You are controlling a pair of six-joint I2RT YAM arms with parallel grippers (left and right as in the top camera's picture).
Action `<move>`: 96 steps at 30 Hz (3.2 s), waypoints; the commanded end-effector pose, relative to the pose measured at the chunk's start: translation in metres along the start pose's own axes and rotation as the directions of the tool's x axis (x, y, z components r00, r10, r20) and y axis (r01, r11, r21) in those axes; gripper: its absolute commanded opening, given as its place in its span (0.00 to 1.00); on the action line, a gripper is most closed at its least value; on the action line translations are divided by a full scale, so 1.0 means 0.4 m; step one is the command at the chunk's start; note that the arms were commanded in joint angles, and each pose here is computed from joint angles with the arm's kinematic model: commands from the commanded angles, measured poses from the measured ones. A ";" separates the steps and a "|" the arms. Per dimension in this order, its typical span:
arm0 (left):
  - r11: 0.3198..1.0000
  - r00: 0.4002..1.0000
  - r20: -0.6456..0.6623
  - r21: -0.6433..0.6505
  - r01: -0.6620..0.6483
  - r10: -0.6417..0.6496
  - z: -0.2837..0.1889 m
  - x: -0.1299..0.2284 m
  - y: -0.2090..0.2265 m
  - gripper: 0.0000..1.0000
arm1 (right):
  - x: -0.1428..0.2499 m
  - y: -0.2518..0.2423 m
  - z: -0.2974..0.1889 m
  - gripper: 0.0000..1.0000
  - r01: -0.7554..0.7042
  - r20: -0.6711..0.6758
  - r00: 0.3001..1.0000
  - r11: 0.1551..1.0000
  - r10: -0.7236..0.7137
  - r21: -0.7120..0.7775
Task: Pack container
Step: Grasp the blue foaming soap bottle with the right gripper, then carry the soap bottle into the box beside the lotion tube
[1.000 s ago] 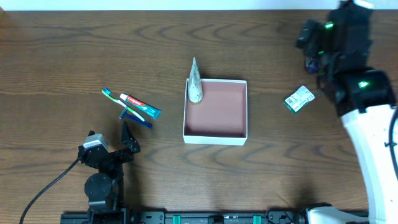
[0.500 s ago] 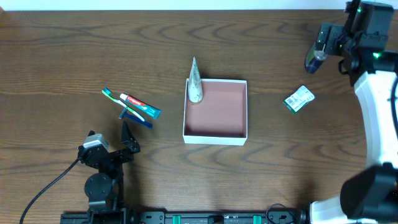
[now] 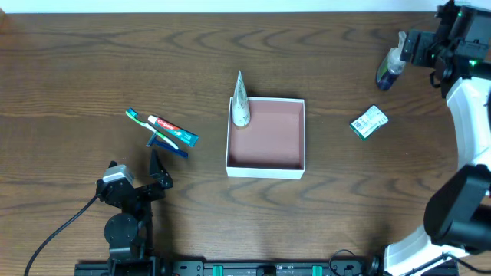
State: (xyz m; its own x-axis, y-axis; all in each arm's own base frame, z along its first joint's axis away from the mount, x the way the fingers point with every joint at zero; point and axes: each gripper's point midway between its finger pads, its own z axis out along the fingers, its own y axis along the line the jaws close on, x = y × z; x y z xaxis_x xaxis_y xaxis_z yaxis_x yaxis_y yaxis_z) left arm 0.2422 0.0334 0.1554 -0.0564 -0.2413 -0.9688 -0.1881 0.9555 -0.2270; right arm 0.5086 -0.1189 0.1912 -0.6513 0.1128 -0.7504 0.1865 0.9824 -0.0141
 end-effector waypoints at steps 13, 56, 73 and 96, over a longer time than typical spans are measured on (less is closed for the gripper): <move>0.999 0.998 -0.049 -0.024 -0.027 0.026 0.003 0.043 0.017 0.98 | 0.056 0.069 0.114 0.98 0.036 -0.031 0.999 0.988 -0.042 -0.152; 0.999 0.998 -0.049 -0.024 -0.027 0.026 0.003 0.043 0.017 0.98 | 0.033 0.092 0.160 0.52 0.059 0.037 0.998 0.983 -0.054 -0.175; 0.999 0.998 -0.049 -0.024 -0.027 0.026 0.003 0.043 0.017 0.98 | 0.004 0.117 0.156 0.09 0.077 0.086 0.994 0.977 -0.060 -0.201; 0.999 0.998 -0.049 -0.024 -0.027 0.026 0.003 0.043 0.017 0.98 | -0.164 0.502 -0.413 0.05 0.253 0.336 0.939 0.815 -0.077 -0.521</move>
State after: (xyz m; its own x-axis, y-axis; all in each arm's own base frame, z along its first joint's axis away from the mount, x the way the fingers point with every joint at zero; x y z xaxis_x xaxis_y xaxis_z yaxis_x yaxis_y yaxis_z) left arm 0.2422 0.0334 0.1554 -0.0564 -0.2413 -0.9688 -0.1881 0.9555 -0.2270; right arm 0.4915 0.0588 0.3030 -0.4396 -0.0490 -0.8969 -0.3078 0.9463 0.0991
